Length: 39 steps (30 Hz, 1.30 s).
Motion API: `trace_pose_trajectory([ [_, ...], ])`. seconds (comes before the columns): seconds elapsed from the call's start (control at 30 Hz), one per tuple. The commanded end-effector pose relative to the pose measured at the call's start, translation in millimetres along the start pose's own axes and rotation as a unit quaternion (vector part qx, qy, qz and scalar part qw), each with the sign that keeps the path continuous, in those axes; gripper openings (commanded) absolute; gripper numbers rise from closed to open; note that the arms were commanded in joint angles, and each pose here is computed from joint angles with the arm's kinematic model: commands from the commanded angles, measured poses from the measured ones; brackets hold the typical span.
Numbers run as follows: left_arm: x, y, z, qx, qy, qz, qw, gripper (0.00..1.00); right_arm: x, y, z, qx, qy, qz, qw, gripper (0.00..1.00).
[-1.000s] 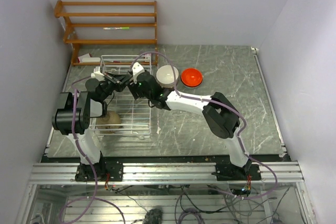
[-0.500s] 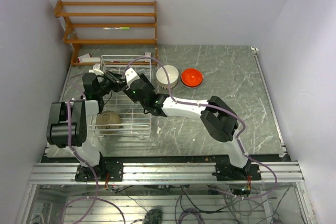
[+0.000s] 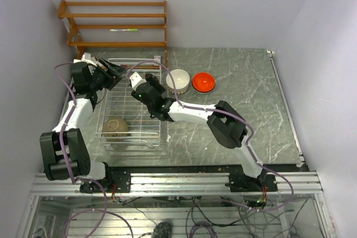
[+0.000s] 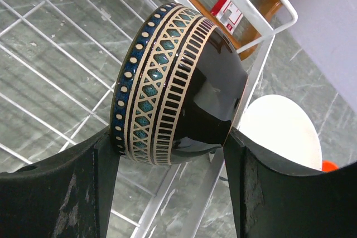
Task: Load the bowls into the dish rack
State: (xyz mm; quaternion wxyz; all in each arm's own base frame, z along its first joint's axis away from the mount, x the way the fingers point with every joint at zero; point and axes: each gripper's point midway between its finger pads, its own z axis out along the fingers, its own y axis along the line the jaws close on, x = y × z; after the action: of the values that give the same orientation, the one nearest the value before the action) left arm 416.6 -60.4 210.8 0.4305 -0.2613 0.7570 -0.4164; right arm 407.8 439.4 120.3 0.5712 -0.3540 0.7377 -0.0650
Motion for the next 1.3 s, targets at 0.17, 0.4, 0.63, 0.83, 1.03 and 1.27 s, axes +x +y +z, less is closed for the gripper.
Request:
trace_pose_trajectory([
  [0.17, -6.3, 5.0, -20.1, -0.034, -0.012, 0.035, 0.999, 0.80, -12.7, 10.7, 13.7, 0.005, 0.001, -0.067, 0.998, 0.28],
  [0.4, -16.2, 3.5, -35.6, -0.054, -0.028, 0.063, 0.996, 0.82, -14.5, 23.7, 20.3, -0.007, 0.004, -0.076, 0.997, 0.48],
  [0.63, -27.6, 11.4, -49.8, -0.068, -0.038, 0.068, 0.995, 0.96, -18.6, 28.3, 22.3, -0.007, 0.001, -0.077, 0.997, 0.71],
  [0.83, -33.0, 15.4, -57.8, -0.070, -0.043, 0.066, 0.994, 0.99, -20.9, 34.1, 21.8, -0.023, -0.005, -0.071, 0.997, 0.84],
  [1.03, -33.6, 21.6, -62.6, -0.072, -0.043, 0.064, 0.994, 0.99, -25.9, 40.5, 22.4, -0.039, -0.015, -0.063, 0.997, 0.92],
  [1.27, -38.3, 23.9, -66.3, -0.074, -0.046, 0.067, 0.994, 0.99, -43.3, 47.6, 10.5, -0.084, -0.036, -0.024, 0.996, 0.99],
])
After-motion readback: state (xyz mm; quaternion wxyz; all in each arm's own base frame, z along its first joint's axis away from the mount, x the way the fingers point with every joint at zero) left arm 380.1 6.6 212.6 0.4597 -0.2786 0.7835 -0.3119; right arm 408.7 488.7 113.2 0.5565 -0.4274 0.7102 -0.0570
